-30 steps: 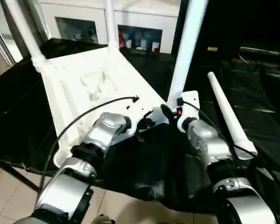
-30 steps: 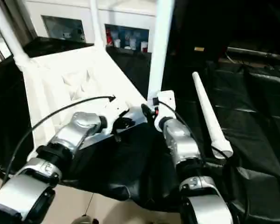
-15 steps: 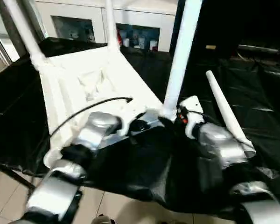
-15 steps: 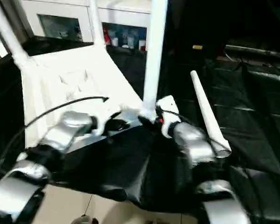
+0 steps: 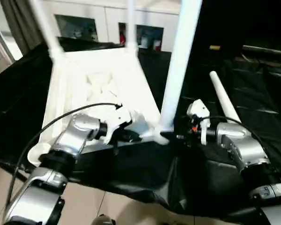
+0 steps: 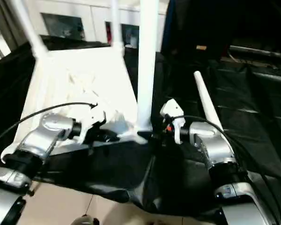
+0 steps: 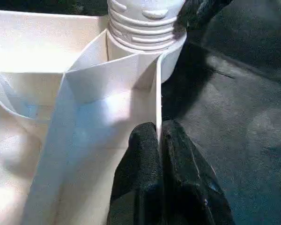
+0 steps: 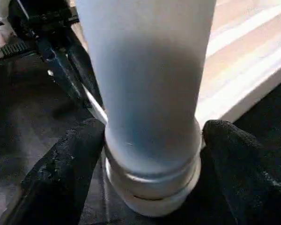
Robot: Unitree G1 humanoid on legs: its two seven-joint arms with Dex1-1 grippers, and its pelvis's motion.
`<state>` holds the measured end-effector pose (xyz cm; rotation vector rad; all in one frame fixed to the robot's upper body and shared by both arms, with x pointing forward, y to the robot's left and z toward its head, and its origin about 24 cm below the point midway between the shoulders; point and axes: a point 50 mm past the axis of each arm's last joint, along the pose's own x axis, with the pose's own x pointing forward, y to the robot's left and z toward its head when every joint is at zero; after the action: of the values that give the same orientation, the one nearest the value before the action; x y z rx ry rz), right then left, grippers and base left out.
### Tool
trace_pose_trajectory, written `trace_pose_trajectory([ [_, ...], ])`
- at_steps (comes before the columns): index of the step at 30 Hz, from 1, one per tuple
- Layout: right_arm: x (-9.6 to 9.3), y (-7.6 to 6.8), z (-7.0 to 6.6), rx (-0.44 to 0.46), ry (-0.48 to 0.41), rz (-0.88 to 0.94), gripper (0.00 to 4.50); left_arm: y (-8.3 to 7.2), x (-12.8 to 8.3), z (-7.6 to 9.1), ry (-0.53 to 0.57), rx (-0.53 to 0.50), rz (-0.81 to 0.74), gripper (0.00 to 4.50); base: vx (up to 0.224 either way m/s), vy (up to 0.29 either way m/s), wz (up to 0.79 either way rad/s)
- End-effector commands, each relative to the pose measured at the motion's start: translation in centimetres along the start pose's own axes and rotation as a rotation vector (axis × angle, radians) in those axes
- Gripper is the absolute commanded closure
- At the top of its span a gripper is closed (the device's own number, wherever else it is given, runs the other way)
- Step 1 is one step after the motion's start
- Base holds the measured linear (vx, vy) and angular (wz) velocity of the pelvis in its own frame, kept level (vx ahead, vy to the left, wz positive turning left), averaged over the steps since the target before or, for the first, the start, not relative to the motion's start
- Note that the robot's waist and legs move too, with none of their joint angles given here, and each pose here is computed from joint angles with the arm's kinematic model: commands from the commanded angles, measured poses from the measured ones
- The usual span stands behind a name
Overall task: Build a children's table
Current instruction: Rotate leg to tighten
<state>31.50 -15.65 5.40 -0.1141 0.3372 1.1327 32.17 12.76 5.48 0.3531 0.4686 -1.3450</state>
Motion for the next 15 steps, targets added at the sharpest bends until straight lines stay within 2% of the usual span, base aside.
trace_pose_trajectory([
  [1, 0.14, 0.14, 0.41, -0.015, -0.008, 0.013, 0.74, -0.43, 0.43, 0.78, -0.043, 0.023, -0.051, 4.5, 0.0, 0.0, 0.0],
  [4, 0.41, 0.29, 0.37, -0.013, -0.012, 0.018, 0.74, -0.46, 0.38, 0.72, -0.039, 0.023, -0.053, 4.5, 0.0, 0.0, 0.0],
  [13, 0.81, 0.78, 0.25, 0.004, -0.036, 0.024, 1.51, -0.61, 0.32, 0.66, -0.038, 0.02, -0.054, 4.5, 0.0, 0.0, 0.0],
  [15, 1.12, 0.76, -0.26, 0.036, -0.043, -0.035, 1.67, -0.32, 0.72, 0.82, -0.045, 0.006, -0.01, 4.5, 0.0, 0.0, 0.0],
])
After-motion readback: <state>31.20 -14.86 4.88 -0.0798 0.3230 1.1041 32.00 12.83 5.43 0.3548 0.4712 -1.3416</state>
